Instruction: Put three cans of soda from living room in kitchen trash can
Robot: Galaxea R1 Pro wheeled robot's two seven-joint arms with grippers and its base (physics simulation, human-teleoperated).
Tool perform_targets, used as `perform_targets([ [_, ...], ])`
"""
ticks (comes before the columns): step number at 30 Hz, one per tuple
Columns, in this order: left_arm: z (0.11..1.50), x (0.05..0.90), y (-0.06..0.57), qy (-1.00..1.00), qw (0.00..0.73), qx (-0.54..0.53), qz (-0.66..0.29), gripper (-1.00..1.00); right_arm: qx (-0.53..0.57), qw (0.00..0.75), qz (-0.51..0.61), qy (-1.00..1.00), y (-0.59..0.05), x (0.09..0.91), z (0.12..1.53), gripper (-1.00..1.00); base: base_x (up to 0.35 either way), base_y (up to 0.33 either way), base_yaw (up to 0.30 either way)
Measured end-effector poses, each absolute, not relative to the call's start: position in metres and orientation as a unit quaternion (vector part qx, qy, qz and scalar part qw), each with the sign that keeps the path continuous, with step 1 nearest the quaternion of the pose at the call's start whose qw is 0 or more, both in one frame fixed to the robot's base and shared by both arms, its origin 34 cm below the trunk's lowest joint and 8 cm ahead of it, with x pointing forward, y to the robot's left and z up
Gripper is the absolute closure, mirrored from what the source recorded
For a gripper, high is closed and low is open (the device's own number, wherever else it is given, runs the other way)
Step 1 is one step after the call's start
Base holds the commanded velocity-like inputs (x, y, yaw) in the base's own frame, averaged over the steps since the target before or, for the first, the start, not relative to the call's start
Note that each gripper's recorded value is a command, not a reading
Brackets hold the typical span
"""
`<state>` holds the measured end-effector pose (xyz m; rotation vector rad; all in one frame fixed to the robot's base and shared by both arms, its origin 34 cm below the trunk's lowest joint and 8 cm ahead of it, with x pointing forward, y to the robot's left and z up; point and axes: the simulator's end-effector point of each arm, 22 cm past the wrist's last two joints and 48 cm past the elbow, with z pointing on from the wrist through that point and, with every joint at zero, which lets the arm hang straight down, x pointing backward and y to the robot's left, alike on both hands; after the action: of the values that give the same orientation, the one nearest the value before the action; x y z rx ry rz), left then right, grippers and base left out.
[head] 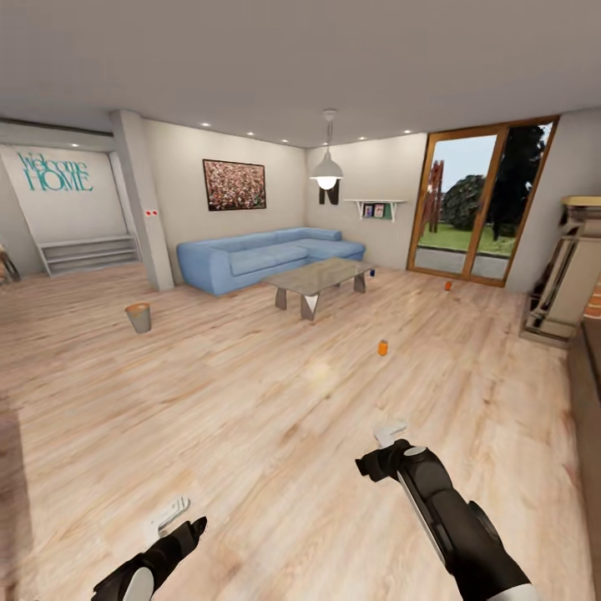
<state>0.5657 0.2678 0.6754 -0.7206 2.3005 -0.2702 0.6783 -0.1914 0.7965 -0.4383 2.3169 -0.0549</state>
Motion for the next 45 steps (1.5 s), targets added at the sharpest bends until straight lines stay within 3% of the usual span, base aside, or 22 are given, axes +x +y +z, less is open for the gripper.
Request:
perform_targets([
  [18,0.655,0.562,0.272,0.898,0.326,-0.28,-0.096,-1.0,-0.168,0.365,-0.021,0.915,-0.188,0.675,0.782,-1.0,0.349,0.0,0.29],
  [45,0.649,0.563,0.271,0.901,0.318,-0.281,-0.095,-1.0,-0.17,0.368,-0.011,0.914,-0.178,0.673,0.782,-1.0,0.349,0.0,0.016],
])
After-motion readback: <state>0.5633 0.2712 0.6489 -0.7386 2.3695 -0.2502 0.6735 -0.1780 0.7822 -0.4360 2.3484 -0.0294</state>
